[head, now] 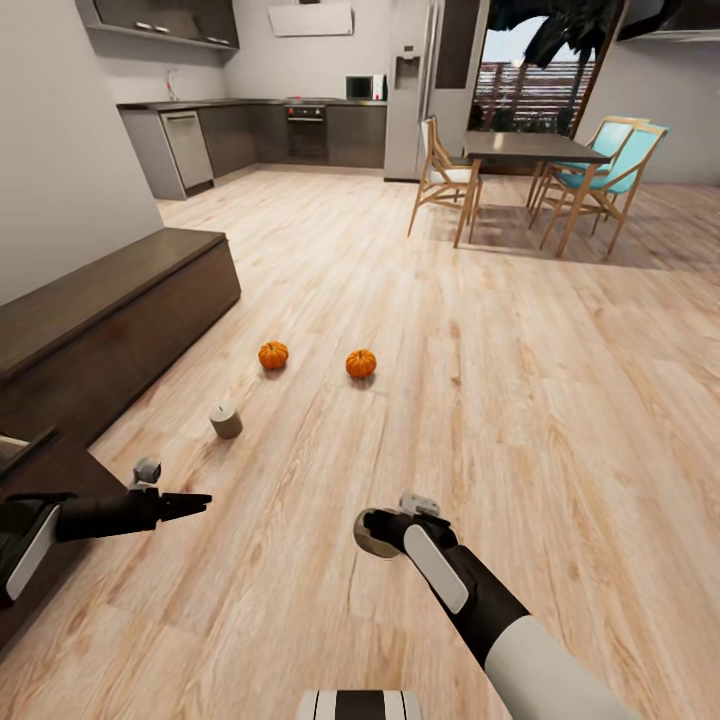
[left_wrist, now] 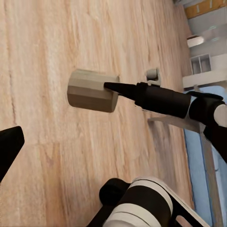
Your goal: Place each of the two pumpkins and all three candles from the living room inside a cabinet in the living room (use any cabinet), then make sure every cabinet is closed, and position the cauldron so it is next to a table in the living room.
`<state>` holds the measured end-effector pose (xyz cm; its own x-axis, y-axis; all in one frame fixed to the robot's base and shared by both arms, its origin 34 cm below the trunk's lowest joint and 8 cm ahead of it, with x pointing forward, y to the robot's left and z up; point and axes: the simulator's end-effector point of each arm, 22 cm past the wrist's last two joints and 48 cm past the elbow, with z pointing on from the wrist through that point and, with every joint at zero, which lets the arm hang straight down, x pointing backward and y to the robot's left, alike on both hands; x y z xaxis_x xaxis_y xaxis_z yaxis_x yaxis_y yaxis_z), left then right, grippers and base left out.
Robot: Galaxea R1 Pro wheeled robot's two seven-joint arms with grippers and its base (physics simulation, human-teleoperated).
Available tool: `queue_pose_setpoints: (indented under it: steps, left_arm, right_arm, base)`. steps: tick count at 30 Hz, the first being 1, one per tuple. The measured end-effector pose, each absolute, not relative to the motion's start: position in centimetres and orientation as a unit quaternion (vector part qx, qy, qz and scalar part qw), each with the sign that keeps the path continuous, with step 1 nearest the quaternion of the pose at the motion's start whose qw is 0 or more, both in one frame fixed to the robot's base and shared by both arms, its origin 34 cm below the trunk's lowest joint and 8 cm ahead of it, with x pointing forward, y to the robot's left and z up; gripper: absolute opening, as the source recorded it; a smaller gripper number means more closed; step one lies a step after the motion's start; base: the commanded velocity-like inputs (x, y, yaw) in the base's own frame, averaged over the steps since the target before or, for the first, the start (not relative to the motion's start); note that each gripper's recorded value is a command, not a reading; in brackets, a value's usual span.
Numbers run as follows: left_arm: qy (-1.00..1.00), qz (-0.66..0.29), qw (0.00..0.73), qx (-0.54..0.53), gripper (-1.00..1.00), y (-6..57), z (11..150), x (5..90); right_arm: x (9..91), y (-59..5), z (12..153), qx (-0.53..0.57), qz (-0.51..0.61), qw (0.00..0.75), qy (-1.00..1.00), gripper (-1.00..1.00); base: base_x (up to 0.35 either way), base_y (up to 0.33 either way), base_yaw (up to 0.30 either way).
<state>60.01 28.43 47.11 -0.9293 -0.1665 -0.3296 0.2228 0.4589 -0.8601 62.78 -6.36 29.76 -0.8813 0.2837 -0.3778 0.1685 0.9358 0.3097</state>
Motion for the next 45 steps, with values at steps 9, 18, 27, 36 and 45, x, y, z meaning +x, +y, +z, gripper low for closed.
queue_pose_setpoints:
  steps: [9,18,27,36,45]
  left_arm:
    - [0.841,-0.501,0.202,0.022,1.0,28.6,48.1,60.3]
    - [0.89,-0.397,0.225,-0.002,1.0,32.0,46.3,61.9]
    - [0.923,-0.287,0.255,-0.039,1.0,36.6,45.5,63.4]
    - [0.946,-0.174,0.266,-0.068,1.0,38.2,44.1,64.5]
    - [0.946,-0.146,0.281,-0.075,1.0,38.0,45.4,64.9]
  right_arm:
    - [63.6,-6.2,32.1,0.115,0.14,0.233,0.955,-1.0]
    - [64.4,-6.1,34.4,0.114,0.146,0.254,0.949,-1.0]
    - [65.0,-6.1,36.5,0.113,0.148,0.274,0.944,-1.0]
    - [65.6,-6.1,38.9,0.11,0.151,0.293,0.938,-1.0]
    - [65.9,-5.9,41.2,0.104,0.157,0.308,0.933,-1.0]
  base:
    - [0.0,0.0,0.0]
    - [0.0,0.0,0.0]
    - [0.0,0.0,0.0]
    - [0.0,0.0,-0.111]
    - [0.0,0.0,-0.085]
